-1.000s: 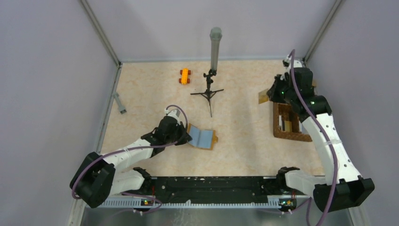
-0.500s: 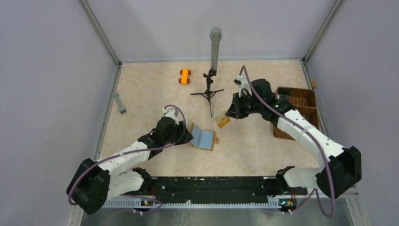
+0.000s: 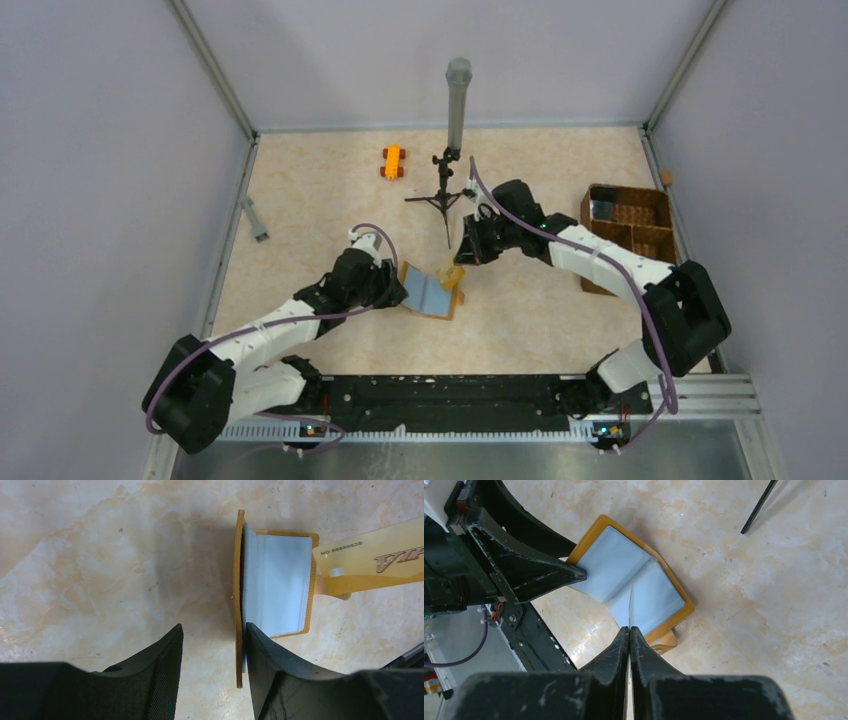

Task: Put the credit cards into the card holder
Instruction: Insert the credit card into the card holder.

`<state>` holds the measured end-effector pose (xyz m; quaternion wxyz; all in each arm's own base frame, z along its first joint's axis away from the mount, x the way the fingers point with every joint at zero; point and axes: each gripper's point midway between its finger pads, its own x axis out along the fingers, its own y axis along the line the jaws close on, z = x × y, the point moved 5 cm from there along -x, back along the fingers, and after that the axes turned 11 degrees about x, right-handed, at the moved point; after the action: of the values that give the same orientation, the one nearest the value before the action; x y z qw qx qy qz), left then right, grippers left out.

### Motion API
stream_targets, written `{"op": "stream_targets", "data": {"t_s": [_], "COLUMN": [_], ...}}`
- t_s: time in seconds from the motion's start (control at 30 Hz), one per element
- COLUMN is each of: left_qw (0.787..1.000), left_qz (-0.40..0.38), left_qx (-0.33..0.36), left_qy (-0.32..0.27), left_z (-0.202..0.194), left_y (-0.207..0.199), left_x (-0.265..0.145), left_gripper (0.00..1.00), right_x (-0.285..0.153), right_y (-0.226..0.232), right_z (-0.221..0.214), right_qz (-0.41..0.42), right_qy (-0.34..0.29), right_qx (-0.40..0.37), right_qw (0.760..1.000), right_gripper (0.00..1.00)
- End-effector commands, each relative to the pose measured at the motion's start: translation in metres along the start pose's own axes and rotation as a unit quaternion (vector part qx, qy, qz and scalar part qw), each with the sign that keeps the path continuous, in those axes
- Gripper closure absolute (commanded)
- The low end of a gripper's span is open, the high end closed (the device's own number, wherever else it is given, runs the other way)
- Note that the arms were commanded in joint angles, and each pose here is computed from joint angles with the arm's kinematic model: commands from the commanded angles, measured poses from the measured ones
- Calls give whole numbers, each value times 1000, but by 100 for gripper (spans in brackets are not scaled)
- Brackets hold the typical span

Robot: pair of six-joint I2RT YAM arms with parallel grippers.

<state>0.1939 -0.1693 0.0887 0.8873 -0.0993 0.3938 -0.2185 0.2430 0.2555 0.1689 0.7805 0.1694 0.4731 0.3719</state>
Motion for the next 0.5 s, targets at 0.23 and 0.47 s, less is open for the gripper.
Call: {"op": "stream_targets", "data": {"t_s": [0.23,0.47], "left_qw": [999,998], "left_qz": [9,36], "left_qx": [36,38], "left_qy": [-37,-35], "left_z": [31,34], "left_y": [-4,1], "left_x": [1,3], "left_gripper": [49,50], "right_x": [35,47], "right_y": [11,14], "right_z": [-3,-4], "right_qz": [52,67], "right_qy": [7,9], "right_qx": [-22,-18], "right_qw": [998,998], "right_gripper": [100,100]}}
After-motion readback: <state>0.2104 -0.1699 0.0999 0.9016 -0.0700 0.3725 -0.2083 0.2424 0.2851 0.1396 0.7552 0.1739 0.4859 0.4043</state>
